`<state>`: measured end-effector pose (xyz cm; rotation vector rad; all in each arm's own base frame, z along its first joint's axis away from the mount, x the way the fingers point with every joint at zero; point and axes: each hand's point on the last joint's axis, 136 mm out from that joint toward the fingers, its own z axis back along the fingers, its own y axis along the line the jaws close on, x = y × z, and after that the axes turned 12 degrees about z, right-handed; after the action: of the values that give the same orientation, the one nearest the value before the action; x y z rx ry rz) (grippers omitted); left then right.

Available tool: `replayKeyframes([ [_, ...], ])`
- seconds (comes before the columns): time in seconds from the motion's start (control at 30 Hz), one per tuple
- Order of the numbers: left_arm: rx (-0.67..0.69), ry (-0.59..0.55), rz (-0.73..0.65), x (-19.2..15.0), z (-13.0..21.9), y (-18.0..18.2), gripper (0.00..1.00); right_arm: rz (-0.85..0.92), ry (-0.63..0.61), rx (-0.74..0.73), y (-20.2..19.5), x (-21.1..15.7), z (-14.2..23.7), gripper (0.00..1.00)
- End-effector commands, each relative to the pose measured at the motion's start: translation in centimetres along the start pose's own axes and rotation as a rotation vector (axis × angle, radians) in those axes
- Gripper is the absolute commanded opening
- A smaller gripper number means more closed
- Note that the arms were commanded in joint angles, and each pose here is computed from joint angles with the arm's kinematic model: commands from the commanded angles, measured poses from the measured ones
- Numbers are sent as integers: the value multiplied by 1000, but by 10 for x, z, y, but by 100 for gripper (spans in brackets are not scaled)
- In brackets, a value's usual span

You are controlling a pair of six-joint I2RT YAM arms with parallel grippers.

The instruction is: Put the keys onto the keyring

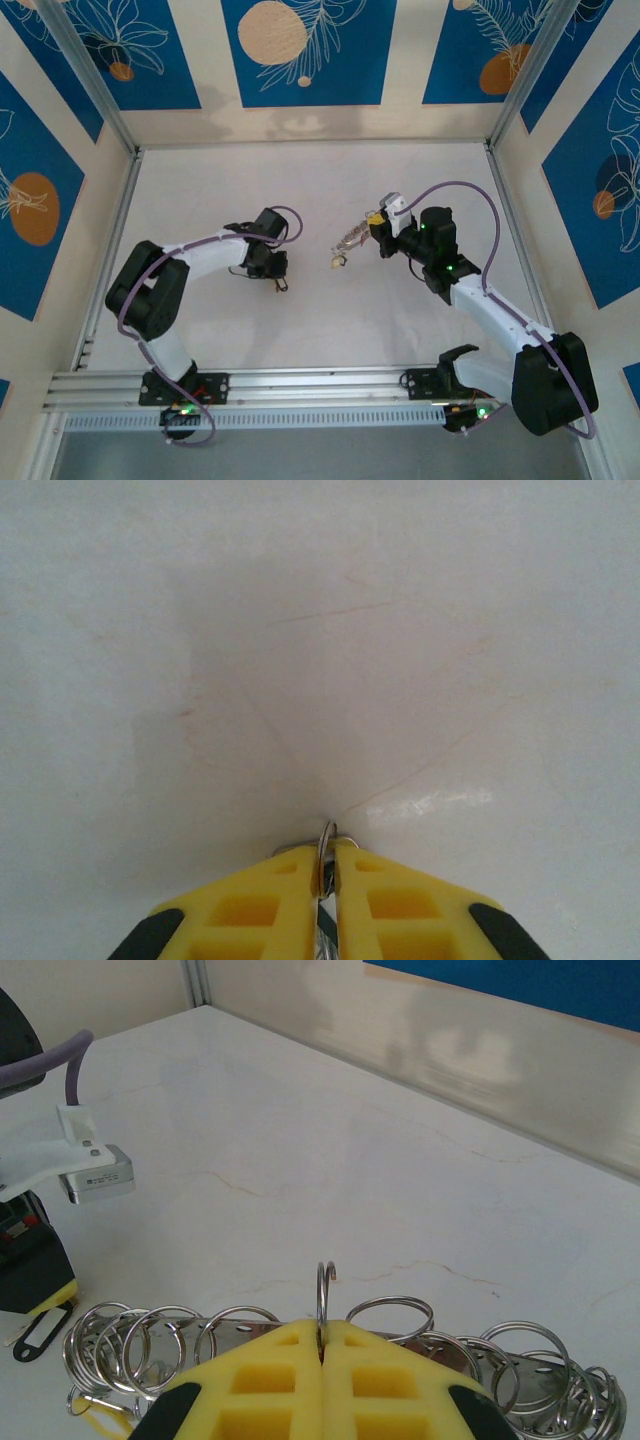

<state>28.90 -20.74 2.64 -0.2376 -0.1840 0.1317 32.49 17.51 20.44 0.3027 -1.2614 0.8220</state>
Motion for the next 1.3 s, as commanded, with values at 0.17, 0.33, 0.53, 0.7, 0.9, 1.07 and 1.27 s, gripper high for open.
replayKeyframes([
  [0.17, 21, -2, -10, -5, 5, 0, 14, 31, -83, -19, -5, 21, 7, 0],
  [0.33, 25, 1, -13, -7, 4, 1, 15, 32, -86, -19, -5, 21, 7, 0],
  [0.53, 35, 0, -14, -8, 4, 2, 12, 32, -86, -18, -4, 21, 8, 0],
  [0.7, 38, -7, -21, -7, 7, 1, 12, 30, -84, -18, -4, 20, 8, 0],
  [0.9, 42, -5, -27, -8, 7, 1, 8, 30, -84, -19, -4, 20, 8, 0],
  [1.07, 44, -11, -51, -8, 12, -1, 1, 31, -85, -13, -3, 20, 8, 0],
  [1.27, 0, -65, -161, -4, 41, -8, 0, 56, -87, 50, 9, 22, 7, 0],
])
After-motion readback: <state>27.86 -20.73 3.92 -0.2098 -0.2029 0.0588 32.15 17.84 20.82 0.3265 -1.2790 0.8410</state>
